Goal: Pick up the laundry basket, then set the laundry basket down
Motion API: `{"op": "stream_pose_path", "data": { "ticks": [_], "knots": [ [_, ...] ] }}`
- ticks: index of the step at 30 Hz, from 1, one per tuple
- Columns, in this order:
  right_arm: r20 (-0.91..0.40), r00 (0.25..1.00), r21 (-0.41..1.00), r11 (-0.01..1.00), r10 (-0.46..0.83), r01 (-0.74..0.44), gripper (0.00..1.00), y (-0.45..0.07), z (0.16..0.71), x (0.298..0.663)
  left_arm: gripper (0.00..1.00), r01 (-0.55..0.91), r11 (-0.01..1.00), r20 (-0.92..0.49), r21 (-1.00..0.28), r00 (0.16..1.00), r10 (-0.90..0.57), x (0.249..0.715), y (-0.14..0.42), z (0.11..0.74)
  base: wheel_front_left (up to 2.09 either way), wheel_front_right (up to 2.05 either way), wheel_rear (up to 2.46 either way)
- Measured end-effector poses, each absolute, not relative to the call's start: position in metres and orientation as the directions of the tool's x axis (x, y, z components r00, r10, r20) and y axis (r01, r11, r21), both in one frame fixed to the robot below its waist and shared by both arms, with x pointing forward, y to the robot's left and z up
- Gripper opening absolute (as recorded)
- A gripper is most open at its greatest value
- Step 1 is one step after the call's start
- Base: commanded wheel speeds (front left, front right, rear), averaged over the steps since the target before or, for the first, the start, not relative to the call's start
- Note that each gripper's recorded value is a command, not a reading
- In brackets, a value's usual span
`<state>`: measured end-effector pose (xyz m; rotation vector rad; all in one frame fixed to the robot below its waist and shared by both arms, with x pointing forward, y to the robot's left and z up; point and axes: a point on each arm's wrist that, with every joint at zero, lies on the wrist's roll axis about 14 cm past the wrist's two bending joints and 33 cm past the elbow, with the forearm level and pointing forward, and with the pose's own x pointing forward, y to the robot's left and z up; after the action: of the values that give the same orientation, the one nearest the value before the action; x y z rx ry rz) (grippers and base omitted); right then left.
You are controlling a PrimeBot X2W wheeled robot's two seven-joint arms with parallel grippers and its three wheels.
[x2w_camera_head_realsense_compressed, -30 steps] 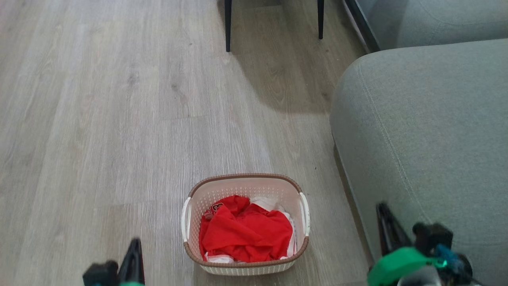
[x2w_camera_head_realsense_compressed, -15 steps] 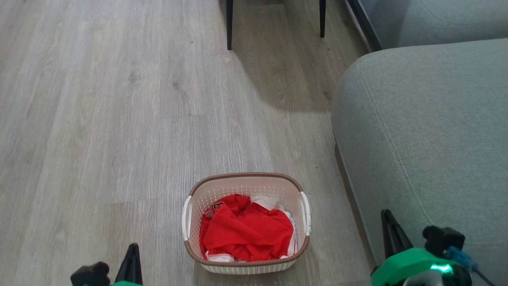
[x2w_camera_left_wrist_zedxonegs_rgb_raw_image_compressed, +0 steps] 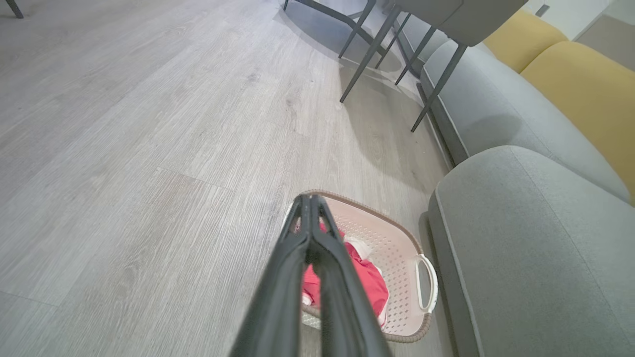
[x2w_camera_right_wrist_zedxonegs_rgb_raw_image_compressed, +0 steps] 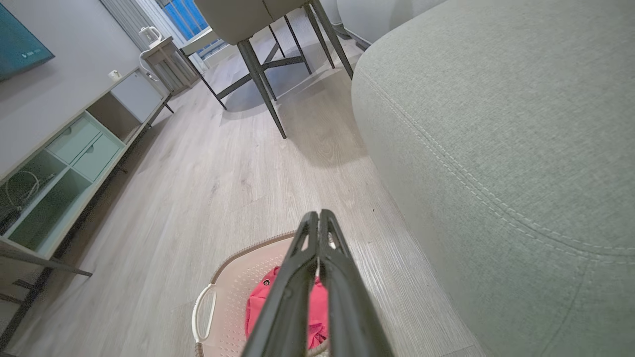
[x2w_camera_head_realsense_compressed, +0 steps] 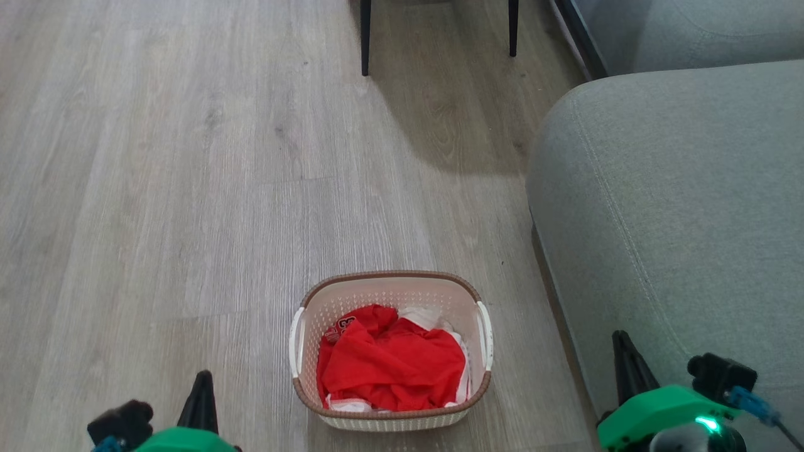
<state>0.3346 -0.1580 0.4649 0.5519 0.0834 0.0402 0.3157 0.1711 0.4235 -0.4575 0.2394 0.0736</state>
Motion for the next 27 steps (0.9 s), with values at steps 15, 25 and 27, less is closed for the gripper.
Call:
{"op": "stream_pose_path", "data": {
  "ticks": [15,25,27],
  "knots": [
    [-0.08,0.996,0.641,0.767,0.03,0.028,0.0,-0.167,0.467,0.342,0.0,-0.165,0.813,-0.264,-0.559,0.965,0.014,0.321,0.173,0.423,0.0,0.0,0.0],
    [-0.104,0.994,0.716,0.696,0.018,0.062,0.0,-0.172,0.463,0.343,0.0,-0.19,0.74,-0.259,-0.646,0.966,0.022,0.329,0.178,0.428,0.0,0.0,0.0],
    [-0.107,0.994,0.73,0.68,0.016,0.067,0.0,-0.173,0.463,0.344,0.0,-0.191,0.724,-0.259,-0.663,0.966,0.018,0.33,0.178,0.429,0.0,0.0,0.0]
  ]
}}
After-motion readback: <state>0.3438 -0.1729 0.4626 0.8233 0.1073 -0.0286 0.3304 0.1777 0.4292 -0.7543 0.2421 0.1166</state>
